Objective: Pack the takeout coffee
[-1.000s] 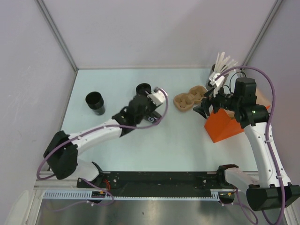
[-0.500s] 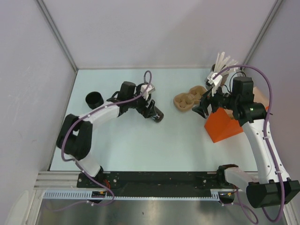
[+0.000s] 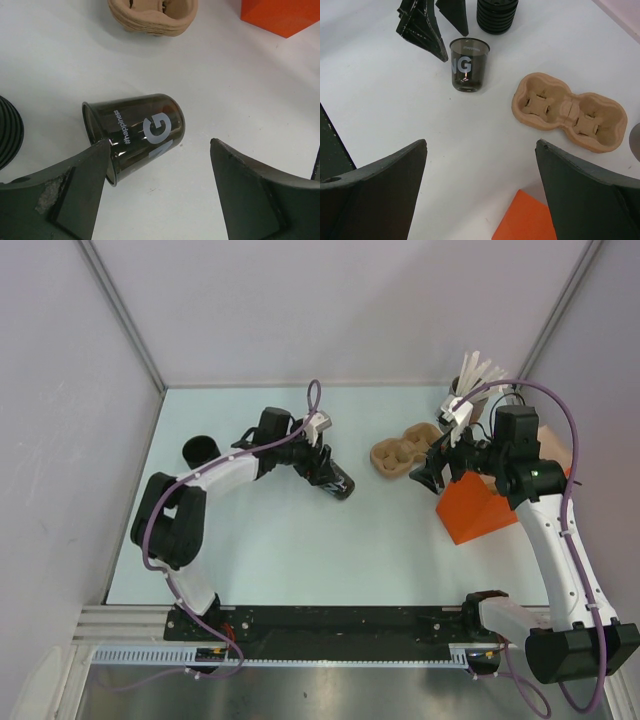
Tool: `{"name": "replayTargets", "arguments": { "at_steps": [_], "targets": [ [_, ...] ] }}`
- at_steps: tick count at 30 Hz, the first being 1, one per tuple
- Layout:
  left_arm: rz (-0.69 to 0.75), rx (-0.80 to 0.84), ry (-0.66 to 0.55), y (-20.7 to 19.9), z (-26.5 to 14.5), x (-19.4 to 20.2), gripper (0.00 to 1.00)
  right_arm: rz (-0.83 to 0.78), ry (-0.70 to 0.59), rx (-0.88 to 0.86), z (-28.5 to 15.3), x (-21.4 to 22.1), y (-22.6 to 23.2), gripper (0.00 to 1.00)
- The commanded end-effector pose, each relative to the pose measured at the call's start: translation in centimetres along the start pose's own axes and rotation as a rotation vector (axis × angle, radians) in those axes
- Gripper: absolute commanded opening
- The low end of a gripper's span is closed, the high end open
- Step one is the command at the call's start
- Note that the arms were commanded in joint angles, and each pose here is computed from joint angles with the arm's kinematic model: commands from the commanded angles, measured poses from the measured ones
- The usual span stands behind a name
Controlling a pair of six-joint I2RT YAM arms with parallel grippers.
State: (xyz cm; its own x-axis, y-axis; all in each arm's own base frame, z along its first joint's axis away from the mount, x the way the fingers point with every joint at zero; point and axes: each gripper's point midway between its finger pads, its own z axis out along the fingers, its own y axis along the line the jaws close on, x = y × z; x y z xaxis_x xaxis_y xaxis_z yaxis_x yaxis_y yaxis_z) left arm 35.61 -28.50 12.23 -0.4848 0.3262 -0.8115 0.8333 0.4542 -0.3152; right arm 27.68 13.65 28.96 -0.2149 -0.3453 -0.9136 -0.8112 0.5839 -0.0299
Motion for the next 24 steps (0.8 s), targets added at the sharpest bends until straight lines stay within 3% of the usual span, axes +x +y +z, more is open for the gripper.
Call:
{"name": "replayTargets", "arguments": {
  "at_steps": [1, 18, 21, 24],
  "targets": [
    [0.019, 0.0, -0.067, 0.7, -0.7, -2.1, 0.86, -0.01, -0.01, 0.001, 0.1, -0.2, -0.1, 0.95],
    [-0.013, -0.013, -0.016, 3.4, 1.6, -0.1, 0.82, -0.008, -0.008, -0.011, 0.1, -0.1, 0.1, 0.94],
    [-0.021, 0.007, -0.013, 3.2, 1.8, 0.0, 0.76, -0.007, -0.006, -0.008, 0.1, -0.1, 0.1, 0.95],
    [-0.023, 0.025, -0.018, 2.9, 1.8, -0.3, 0.62, -0.007, -0.004, -0.011, 0.2, 0.0, 0.1, 0.94]
  ]
}}
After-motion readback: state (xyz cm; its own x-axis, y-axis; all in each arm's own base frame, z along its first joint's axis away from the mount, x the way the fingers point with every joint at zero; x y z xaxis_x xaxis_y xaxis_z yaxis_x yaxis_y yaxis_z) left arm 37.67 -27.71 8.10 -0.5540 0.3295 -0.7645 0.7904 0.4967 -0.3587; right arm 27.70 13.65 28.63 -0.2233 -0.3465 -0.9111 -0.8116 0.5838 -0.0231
